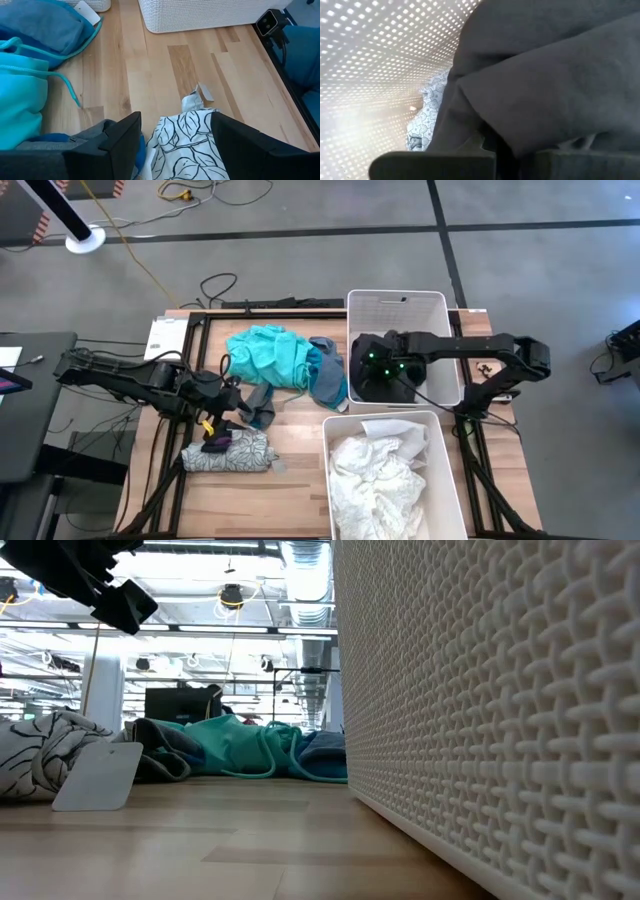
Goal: Sort clothes
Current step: Put the dark gray short into the top white laundry bin, then put the top grey sock into the top white laundry bin
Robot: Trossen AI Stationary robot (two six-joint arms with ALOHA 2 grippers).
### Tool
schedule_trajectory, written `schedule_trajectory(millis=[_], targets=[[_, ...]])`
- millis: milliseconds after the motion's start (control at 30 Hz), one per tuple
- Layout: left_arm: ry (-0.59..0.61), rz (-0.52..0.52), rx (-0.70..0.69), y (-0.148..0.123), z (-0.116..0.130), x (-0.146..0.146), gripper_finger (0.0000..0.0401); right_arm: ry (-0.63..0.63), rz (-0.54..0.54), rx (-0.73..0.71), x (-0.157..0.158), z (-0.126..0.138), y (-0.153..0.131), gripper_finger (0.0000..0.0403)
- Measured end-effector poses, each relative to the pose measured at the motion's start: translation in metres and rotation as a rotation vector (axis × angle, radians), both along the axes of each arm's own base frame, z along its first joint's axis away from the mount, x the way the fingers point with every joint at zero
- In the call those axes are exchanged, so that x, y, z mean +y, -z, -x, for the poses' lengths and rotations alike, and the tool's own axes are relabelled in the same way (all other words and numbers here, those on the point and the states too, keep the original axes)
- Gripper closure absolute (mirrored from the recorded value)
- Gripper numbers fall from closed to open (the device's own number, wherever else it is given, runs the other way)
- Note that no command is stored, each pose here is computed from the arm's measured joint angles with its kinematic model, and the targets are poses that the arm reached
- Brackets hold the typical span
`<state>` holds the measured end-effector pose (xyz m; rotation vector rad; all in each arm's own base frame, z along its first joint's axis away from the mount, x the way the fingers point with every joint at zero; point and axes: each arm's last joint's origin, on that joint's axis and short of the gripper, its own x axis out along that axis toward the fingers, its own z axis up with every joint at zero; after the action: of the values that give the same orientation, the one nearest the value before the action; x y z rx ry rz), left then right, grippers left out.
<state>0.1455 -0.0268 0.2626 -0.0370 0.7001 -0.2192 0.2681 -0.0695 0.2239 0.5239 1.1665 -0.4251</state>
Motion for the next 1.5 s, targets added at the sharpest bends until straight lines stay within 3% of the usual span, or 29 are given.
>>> schedule_trajectory(millis=[267,667,967,1133,1267,1500], targets=[[-0.011,-0.010,-0.001,0.000,0.000,0.000,0.0166,-0.022,-0.004,-0.031,0.005,-0.001,-0.006,0.0377],[-0.058,-0.053,0.037,0.003,0.002,0.003,0.0166,-0.099,0.128,-0.266,0.038,0.016,-0.104,0.0349],[-0.123,-0.067,0.124,0.030,-0.003,0.003,0.0166,-0.227,0.191,-0.497,0.079,0.036,-0.151,0.0275],[-0.213,-0.117,0.175,0.045,-0.016,0.004,0.0166,-0.376,0.189,-0.656,0.112,0.030,-0.162,0.0205],[-0.269,-0.160,0.224,0.056,-0.027,0.004,0.0166,-0.454,0.175,-0.705,0.133,0.022,-0.160,0.0159],[-0.436,-0.291,0.302,0.076,-0.040,0.007,0.0166,-0.534,0.166,-0.663,0.161,0.010,-0.145,0.0145]])
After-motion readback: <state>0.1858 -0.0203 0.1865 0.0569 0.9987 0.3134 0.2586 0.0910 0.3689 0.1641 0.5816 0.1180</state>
